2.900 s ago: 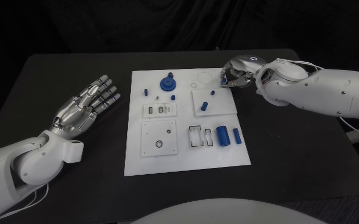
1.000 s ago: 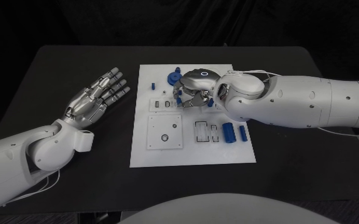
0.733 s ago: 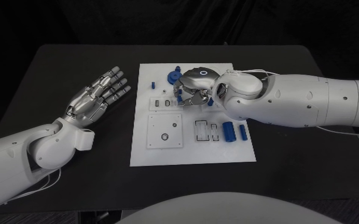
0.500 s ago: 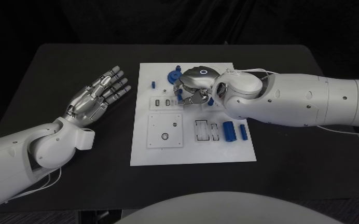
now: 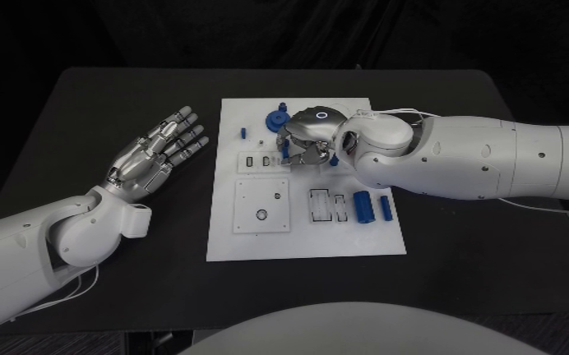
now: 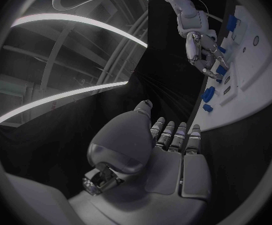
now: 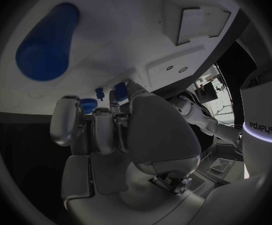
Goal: Assemble the parts on the task board
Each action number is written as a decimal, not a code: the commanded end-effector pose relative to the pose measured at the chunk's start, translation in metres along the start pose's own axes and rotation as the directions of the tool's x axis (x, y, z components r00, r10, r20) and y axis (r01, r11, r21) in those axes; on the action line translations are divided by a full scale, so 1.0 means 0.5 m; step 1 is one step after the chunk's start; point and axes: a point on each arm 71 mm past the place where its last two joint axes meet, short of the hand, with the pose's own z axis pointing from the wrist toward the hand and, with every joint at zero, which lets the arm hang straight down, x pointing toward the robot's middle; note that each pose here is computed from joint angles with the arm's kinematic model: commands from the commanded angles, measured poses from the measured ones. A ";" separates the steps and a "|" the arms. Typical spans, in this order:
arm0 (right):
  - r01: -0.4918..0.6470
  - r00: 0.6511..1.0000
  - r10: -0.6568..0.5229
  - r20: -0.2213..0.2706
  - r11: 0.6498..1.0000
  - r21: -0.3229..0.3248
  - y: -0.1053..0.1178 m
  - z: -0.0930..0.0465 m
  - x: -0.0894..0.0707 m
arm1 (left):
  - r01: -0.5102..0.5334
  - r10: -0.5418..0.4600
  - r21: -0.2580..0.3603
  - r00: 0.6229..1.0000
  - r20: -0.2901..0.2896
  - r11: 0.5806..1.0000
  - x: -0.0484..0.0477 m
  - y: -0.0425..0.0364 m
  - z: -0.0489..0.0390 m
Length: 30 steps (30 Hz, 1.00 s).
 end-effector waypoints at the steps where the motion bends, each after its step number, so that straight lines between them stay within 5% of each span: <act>1: 0.014 0.999 -0.014 -0.034 1.000 0.016 -0.002 0.000 0.008 | 0.014 -0.014 0.006 1.000 -0.009 1.000 0.002 0.001 -0.001; 18: 0.005 1.000 -0.004 0.007 1.000 -0.016 0.004 -0.002 0.003 | 0.015 -0.015 0.009 1.000 -0.002 1.000 0.002 0.004 -0.006; 25: -0.017 0.991 0.024 0.130 0.998 -0.058 0.012 -0.017 -0.022 | -0.026 0.026 0.020 0.999 0.020 0.999 0.008 -0.001 -0.013; 30: -0.036 0.972 0.052 0.231 0.997 -0.074 0.004 -0.033 -0.070 | -0.066 0.065 0.041 0.998 0.026 0.997 0.015 -0.023 -0.005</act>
